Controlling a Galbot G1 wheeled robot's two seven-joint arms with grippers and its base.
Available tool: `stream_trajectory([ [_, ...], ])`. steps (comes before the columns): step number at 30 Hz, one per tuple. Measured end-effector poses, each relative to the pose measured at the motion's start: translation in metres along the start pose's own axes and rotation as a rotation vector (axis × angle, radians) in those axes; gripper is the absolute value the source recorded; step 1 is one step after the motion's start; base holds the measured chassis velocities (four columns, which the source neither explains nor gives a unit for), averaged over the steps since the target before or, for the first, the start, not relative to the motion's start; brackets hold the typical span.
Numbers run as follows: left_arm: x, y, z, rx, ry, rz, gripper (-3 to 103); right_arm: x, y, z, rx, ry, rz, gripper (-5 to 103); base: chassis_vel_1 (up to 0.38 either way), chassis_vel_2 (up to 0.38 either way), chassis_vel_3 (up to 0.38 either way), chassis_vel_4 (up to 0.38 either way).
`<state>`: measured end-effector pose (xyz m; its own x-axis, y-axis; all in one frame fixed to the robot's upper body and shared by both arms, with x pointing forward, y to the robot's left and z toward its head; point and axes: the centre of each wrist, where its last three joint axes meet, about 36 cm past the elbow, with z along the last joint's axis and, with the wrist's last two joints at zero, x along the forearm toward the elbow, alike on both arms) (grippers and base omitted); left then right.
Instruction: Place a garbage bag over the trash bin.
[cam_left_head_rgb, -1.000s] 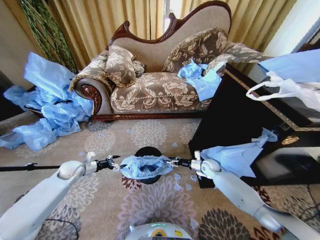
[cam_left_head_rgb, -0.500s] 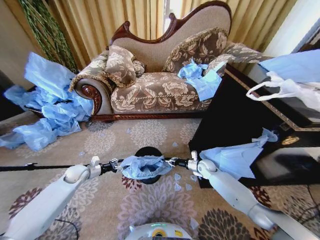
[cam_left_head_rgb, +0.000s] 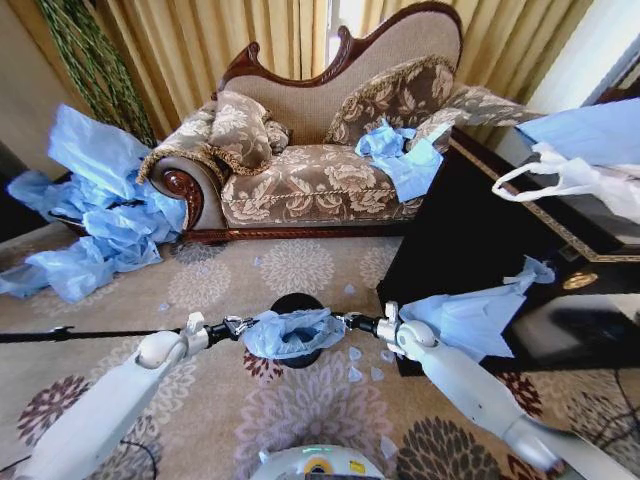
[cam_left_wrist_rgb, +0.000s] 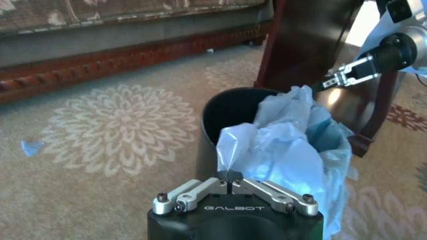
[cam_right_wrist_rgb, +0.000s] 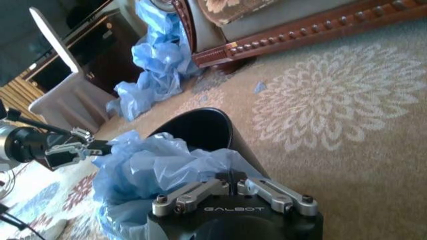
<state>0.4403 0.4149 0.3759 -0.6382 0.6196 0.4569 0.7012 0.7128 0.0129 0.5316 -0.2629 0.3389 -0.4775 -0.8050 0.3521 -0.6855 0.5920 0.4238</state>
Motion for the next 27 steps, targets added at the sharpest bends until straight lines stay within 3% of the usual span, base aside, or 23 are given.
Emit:
stream_trajectory([
  [7, -0.002, -0.008, -0.001, 0.003, -0.016, -0.031, 0, -0.008, -0.001, -0.012, 0.024, -0.020, 0.020, 0, 0.000, 0.000, 0.000, 0.000],
  [10, -0.007, -0.009, -0.009, 0.011, -0.045, -0.118, 0, -0.012, 0.001, -0.020, 0.036, -0.047, 0.055, 0, 0.000, 0.000, 0.000, 0.000],
  [18, -0.024, -0.010, -0.028, 0.066, -0.096, -0.259, 0, -0.019, 0.001, -0.024, 0.047, -0.092, 0.108, 0, 0.000, 0.000, 0.000, 0.000],
  [21, -0.026, -0.011, -0.030, 0.071, -0.100, -0.258, 0, -0.014, -0.002, -0.025, 0.060, -0.082, 0.110, 0, 0.000, 0.000, 0.000, 0.000],
  [26, -0.026, -0.017, -0.025, 0.078, -0.091, -0.247, 0, 0.009, -0.015, -0.032, 0.039, -0.002, 0.029, -2, 0.000, 0.000, 0.000, 0.000],
  [27, -0.025, -0.018, -0.023, 0.077, -0.086, -0.241, 0, 0.017, -0.019, -0.033, 0.017, 0.017, -0.004, 3, 0.000, 0.000, 0.000, 0.000],
])
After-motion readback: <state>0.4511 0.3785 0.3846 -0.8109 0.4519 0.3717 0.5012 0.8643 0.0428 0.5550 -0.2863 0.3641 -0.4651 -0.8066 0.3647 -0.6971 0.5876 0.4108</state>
